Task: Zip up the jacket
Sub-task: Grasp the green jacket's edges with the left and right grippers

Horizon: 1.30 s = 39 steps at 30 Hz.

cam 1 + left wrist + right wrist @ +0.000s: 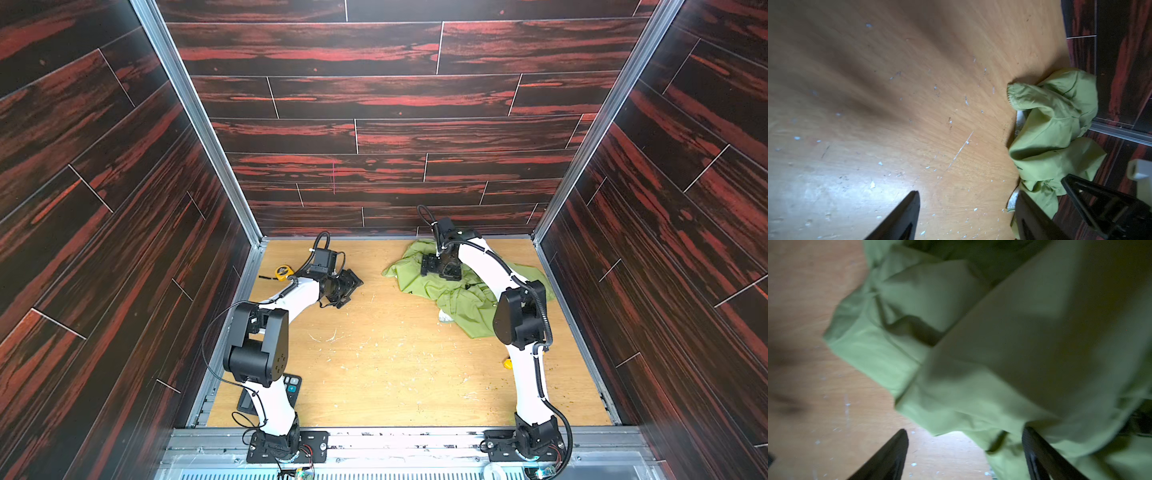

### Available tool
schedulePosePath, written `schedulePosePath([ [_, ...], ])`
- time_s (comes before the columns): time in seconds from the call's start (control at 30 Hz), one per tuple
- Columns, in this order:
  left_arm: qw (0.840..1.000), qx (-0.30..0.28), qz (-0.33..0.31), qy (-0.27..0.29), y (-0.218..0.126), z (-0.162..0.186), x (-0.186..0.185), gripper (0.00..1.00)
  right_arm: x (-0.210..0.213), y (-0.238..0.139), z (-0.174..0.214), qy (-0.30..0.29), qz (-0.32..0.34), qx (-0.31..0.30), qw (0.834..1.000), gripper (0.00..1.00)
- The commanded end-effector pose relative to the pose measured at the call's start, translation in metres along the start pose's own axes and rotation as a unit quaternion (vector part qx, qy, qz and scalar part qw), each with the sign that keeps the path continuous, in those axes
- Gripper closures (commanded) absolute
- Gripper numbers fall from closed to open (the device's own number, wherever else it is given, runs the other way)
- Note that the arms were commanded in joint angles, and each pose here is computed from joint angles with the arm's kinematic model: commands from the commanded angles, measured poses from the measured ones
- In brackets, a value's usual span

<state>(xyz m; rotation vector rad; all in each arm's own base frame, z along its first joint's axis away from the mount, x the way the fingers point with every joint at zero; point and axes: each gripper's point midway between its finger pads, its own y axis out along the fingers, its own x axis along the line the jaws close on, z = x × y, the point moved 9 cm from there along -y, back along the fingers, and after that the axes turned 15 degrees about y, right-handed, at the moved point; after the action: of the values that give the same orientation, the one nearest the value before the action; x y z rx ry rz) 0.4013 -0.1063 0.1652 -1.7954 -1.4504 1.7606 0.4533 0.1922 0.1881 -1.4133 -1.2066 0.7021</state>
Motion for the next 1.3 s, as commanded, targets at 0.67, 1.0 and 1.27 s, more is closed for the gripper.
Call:
schedulePosePath([
  [0.67,0.991,0.079,0.092,0.063,0.124,-0.008,-0.089,0.24,-0.027,0.028,-0.016,0.059,0.004,0.036,0.998,0.76],
  [1.0,0.988,0.07,0.122,0.069,0.135,-0.01,-0.11,0.91,-0.014,-0.035,-0.018,0.05,-0.075,0.021,0.996,1.0],
  [1.27,0.979,-0.027,0.129,0.154,0.022,-0.033,-0.167,1.0,0.0,-0.118,-0.023,0.012,-0.172,-0.031,0.985,1.0],
])
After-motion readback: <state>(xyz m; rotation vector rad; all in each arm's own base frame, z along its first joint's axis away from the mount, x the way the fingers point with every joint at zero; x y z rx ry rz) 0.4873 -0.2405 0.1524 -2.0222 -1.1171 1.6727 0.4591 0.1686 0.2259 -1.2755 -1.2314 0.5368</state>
